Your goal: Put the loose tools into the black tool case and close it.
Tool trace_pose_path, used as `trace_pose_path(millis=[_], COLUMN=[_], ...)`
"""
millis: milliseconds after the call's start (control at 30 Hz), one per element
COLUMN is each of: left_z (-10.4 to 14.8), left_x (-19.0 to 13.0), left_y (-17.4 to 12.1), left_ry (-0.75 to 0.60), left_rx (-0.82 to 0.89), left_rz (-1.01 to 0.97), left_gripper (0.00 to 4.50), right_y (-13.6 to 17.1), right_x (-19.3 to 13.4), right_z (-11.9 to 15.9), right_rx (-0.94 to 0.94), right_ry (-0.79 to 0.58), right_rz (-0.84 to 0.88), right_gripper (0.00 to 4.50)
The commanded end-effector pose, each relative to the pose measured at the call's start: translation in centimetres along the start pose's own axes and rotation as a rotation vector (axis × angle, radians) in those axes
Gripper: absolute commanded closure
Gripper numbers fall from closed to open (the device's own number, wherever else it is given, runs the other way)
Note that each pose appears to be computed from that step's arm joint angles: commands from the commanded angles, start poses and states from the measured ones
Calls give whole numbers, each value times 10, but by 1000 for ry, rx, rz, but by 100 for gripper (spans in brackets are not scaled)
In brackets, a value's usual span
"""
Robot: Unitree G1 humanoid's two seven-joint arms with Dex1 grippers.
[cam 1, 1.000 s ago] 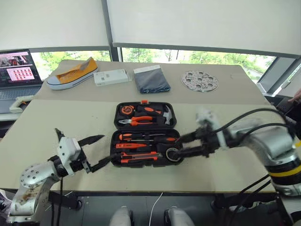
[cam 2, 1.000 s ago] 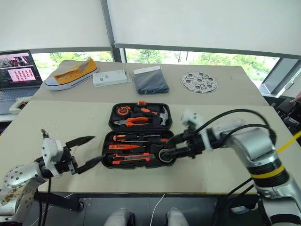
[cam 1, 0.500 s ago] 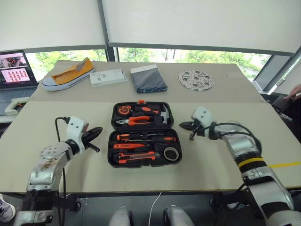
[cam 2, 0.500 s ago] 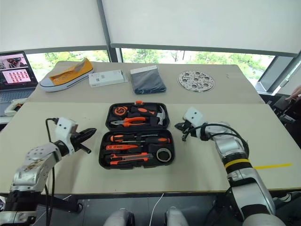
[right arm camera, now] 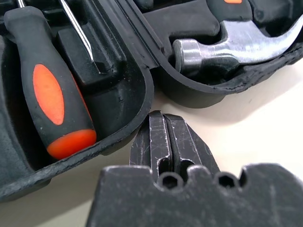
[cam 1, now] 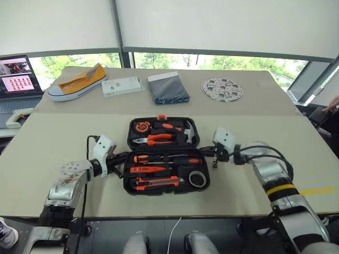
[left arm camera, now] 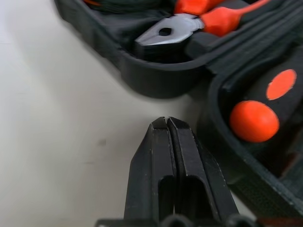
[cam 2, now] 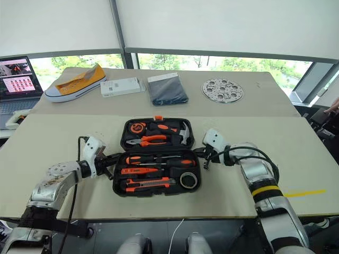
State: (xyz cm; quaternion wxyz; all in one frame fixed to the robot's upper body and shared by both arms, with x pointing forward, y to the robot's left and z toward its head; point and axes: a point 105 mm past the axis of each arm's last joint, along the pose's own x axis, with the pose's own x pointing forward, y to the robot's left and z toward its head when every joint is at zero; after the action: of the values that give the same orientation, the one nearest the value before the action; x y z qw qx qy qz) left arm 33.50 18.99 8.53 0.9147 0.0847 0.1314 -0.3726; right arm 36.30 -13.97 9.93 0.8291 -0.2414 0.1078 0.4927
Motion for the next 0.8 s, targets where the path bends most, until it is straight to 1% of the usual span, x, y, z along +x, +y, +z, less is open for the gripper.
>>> trace_pose_path(millis=[33,133,333,400,500,533,600,633,733,767,800], left_z=[7,4,-2,-3,-3,-4,-4,-4,0,3,5], left_x=[14,15,16,16,11,8,-2,-9,-31,-40,-47], left_y=[-29,-36,-36,-34,-31,-26,-11,-5,14,20,25], left_ry=[-32,-37,-36,-35,-36,-31,-22,-19,-31,-28,-15], left_rx=[92,61,60,55,29,23,5,-9,-70,-130,-188], left_rz=[-118,-136,-100,-85,-58,-32,35,59,119,138,158], left_gripper=[440,440,440,440,440,402,373,336,231,200,161], right_y=[18,24,29,29,23,22,18,17,8,4,0], right_x=[-4,-13,-21,-23,-30,-33,-41,-45,-60,-66,-70], right_z=[10,11,9,6,6,6,6,5,8,12,17], right_rx=[9,53,133,142,226,244,249,251,261,263,272], right_ry=[-59,-79,-95,-92,-138,-148,-151,-145,-155,-166,-178], right_rz=[34,-7,-75,-90,-140,-143,-158,-158,-184,-197,-201], right_gripper=[450,450,450,450,450,450,391,367,267,235,199])
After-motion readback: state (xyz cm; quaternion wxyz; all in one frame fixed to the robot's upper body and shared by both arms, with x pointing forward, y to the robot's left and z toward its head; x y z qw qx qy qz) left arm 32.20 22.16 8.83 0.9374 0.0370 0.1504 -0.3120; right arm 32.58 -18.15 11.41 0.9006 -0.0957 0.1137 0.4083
